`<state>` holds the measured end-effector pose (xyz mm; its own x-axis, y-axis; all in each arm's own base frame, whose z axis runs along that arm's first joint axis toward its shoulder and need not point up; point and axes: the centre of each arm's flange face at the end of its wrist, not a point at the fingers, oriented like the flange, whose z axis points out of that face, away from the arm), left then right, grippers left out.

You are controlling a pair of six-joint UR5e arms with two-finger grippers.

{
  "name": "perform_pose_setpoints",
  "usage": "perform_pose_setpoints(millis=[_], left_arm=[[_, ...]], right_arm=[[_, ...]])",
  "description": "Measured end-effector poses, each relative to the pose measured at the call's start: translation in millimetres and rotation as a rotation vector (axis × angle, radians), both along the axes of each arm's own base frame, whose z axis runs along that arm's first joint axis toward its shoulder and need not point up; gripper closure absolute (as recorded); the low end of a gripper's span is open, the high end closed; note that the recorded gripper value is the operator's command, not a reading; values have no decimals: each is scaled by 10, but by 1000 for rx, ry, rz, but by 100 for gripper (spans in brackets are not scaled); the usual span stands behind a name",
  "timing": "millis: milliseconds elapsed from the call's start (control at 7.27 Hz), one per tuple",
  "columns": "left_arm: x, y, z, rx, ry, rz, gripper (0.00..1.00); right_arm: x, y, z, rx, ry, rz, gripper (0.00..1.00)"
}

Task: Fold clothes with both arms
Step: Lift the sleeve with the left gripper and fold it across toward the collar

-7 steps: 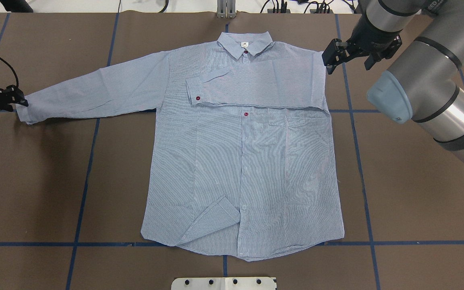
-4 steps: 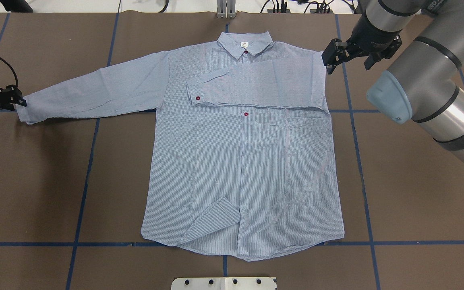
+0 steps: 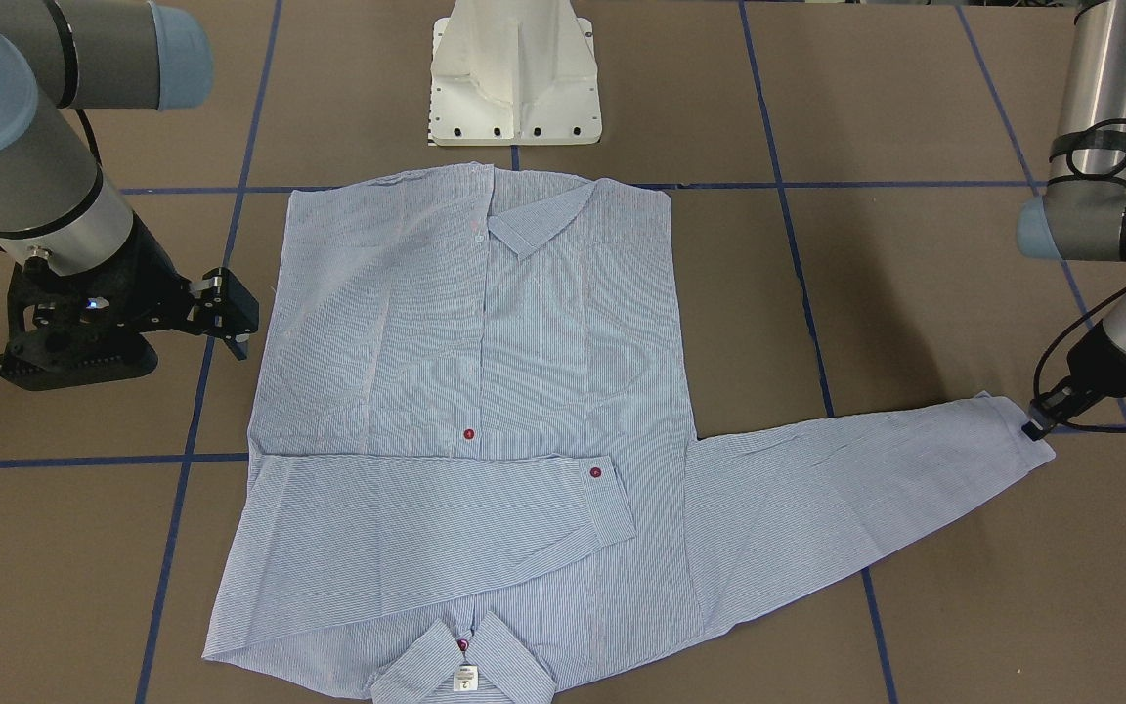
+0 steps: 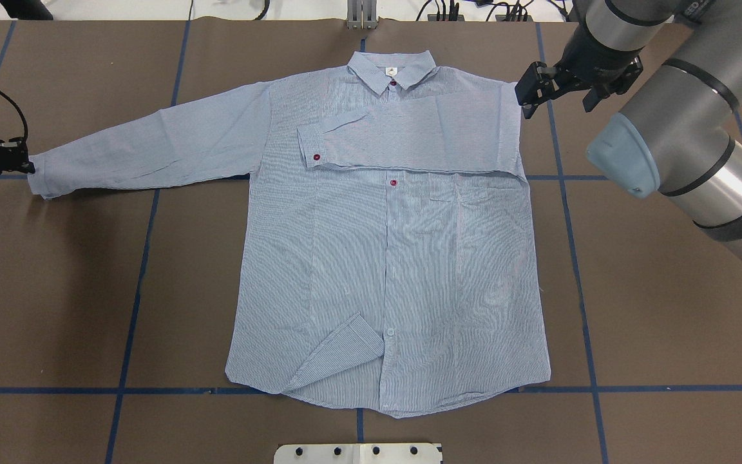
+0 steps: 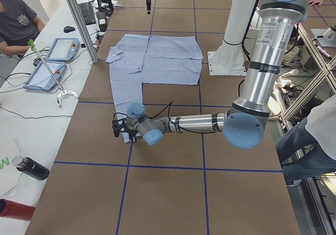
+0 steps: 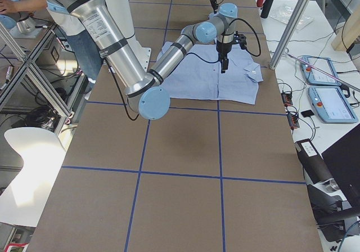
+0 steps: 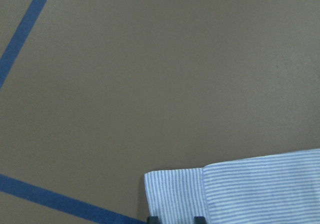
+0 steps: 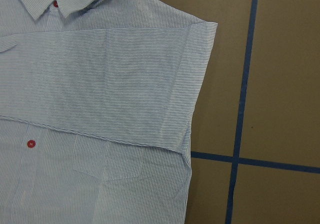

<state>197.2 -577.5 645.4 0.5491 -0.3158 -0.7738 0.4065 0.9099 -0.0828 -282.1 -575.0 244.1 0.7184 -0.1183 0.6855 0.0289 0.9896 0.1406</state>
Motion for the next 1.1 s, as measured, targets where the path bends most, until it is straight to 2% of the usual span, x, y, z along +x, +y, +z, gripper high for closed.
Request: perform_pose_setpoints(millis=[413,550,825,1100], left_arm=[[-185,-95,-182,-13,23,-15,100],[-212,-169,-409,-27,22,-21,100],[-158,-372,-1305,-64,10,-26,100],[25,-647,-2457,-117,31,-54,100]], right_arm=[[35,-1,11,-1,-1,3,0],[69,9,37,-6,1,6,0],[225,99,133,-35,19,17,0],[450,259,355,-62,23,18,0]])
